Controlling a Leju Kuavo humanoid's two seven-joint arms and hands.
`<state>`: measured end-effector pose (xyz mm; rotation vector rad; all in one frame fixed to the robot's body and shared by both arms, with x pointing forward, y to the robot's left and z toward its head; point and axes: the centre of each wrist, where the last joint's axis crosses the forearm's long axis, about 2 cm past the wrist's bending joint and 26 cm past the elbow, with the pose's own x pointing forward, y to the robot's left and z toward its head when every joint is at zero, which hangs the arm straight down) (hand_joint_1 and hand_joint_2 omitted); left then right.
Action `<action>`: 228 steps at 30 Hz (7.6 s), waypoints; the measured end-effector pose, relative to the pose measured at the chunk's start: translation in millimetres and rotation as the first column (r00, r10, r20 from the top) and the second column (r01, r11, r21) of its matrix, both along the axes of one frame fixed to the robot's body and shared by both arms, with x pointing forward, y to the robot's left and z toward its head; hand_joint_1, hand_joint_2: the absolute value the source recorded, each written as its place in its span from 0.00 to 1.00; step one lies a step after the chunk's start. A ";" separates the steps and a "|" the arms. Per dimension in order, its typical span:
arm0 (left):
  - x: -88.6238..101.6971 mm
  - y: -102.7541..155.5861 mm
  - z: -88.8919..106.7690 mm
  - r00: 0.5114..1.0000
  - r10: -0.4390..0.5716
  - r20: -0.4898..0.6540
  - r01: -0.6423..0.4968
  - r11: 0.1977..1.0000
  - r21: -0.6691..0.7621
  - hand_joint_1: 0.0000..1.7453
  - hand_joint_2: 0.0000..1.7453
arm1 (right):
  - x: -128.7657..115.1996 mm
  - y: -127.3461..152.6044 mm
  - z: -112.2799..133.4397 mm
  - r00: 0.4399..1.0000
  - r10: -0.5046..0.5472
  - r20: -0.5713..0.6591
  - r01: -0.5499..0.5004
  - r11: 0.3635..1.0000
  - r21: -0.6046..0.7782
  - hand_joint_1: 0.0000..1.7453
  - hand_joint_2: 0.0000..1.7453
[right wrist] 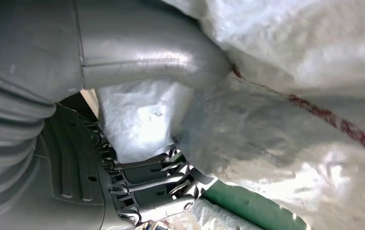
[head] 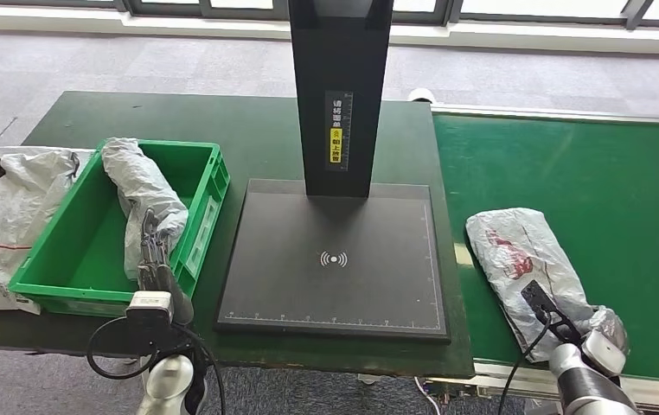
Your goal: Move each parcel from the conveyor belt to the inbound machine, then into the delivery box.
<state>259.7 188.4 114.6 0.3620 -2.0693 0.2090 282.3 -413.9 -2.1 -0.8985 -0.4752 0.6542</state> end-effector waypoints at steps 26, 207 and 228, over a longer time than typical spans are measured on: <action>-10.2 1.6 -6.5 0.999 0.029 -0.020 -0.029 0.999 0.021 0.00 0.00 | -21.2 75.0 65.4 0.285 0.172 0.943 -0.154 0.979 -0.133 1.00 1.00; 9.0 60.4 58.2 0.844 0.393 0.365 -0.513 0.790 0.335 1.00 1.00 | -71.4 181.3 165.8 -0.137 -0.094 0.986 -0.794 0.606 -0.052 0.00 1.00; 67.5 135.4 9.5 0.743 0.670 -0.009 -0.510 0.573 0.642 1.00 1.00 | -50.8 191.9 175.3 -0.134 -0.079 0.988 -0.824 0.563 -0.067 0.00 1.00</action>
